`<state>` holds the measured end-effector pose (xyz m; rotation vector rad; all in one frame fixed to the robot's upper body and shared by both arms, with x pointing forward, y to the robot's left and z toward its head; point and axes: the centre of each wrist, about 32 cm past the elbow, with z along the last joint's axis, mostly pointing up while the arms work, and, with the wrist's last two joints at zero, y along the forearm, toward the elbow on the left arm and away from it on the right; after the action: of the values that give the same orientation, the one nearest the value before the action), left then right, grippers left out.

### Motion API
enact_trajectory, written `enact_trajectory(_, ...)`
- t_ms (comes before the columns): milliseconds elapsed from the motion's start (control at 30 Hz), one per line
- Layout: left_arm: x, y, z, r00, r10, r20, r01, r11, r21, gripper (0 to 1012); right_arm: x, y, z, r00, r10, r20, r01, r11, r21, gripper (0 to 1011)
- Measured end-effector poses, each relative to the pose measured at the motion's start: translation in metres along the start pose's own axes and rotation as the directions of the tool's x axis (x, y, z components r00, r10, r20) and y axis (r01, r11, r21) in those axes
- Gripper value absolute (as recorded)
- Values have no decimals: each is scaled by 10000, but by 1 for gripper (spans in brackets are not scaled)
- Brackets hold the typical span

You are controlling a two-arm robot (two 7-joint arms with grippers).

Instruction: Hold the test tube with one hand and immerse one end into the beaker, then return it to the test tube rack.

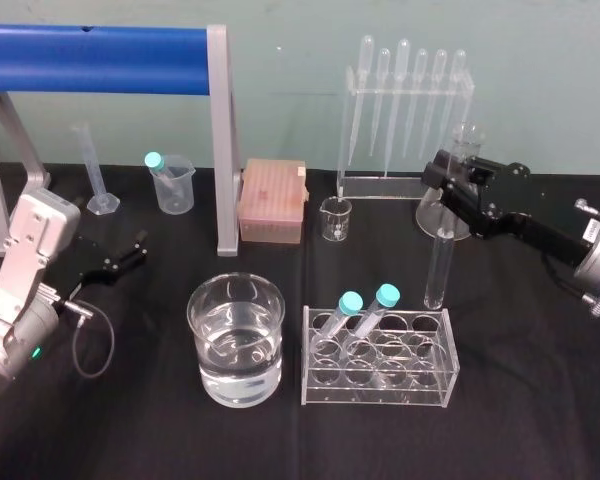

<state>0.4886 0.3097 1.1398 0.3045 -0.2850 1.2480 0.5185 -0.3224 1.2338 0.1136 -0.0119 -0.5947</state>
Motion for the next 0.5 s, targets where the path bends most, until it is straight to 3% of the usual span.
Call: enact_trajectory(500,0,0,0,10000,0,0,0,10000,0,1000,-29,13,-58,9997,64,-232,-74,9990,-431,225)
